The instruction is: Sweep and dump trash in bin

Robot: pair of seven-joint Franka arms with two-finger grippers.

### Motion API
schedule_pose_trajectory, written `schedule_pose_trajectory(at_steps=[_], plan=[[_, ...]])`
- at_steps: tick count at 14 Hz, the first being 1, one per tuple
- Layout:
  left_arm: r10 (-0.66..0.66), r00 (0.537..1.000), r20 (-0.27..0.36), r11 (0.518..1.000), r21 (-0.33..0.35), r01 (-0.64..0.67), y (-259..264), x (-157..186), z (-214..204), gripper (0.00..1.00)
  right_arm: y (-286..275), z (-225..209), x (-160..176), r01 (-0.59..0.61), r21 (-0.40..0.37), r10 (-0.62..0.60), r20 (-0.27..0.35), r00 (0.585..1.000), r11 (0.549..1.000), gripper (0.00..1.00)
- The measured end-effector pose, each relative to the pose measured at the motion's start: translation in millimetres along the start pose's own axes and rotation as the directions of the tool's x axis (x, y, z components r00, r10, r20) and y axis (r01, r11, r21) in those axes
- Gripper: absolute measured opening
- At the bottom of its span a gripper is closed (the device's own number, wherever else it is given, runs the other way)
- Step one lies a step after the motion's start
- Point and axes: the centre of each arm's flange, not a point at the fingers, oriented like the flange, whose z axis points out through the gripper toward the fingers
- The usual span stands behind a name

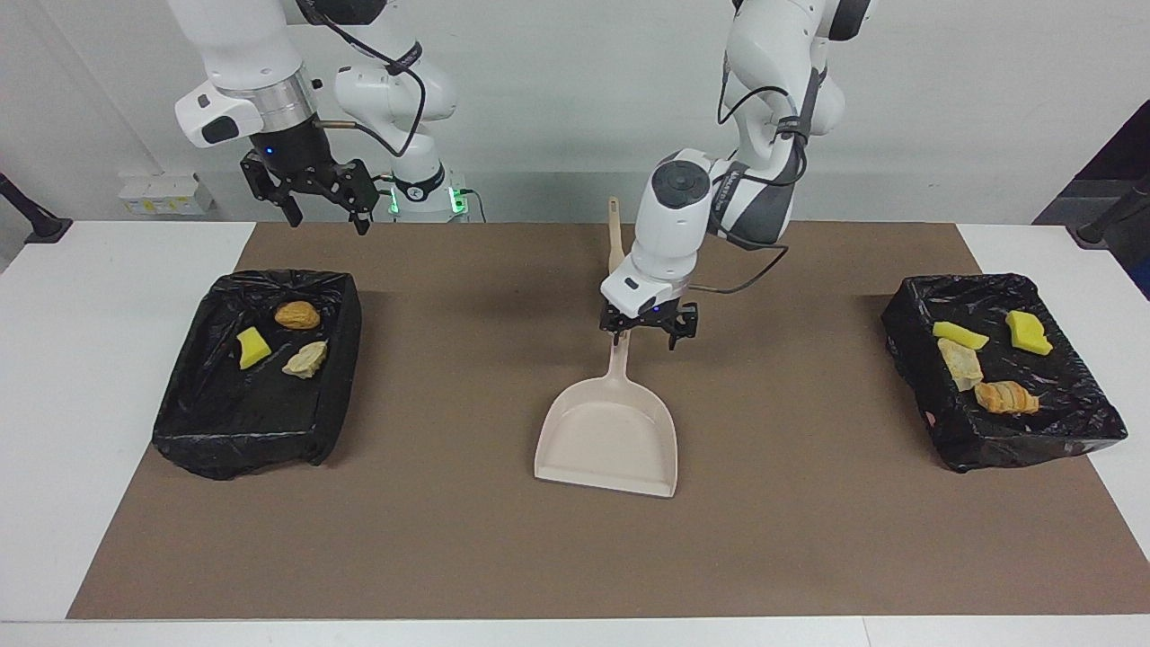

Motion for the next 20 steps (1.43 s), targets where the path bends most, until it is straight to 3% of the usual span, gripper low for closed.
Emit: schedule_pose_trajectory(at_steps=[4, 10, 14, 20], plan=[[-0.005, 0.998, 0.057, 1.0, 0.0, 0.005, -78, -23, -21, 1.0, 0, 0, 0, 0.0, 0.0, 0.0, 0.0, 1.0, 1.0, 1.0], [-0.094, 0.991, 0.1, 0.995, -0.014, 0.096, -182, -38, -15, 1.0, 0, 0, 0, 0.0, 0.0, 0.0, 0.0, 1.0, 1.0, 1.0], [-0.12, 0.991, 0.057, 0.992, -0.021, 0.121, -222, -42, -35, 1.0, 0, 0, 0, 0.0, 0.0, 0.0, 0.0, 1.0, 1.0, 1.0], [-0.119, 0.993, 0.016, 0.993, 0.005, 0.118, -226, -50, -126, 1.0, 0, 0, 0, 0.0, 0.0, 0.0, 0.0, 1.0, 1.0, 1.0]])
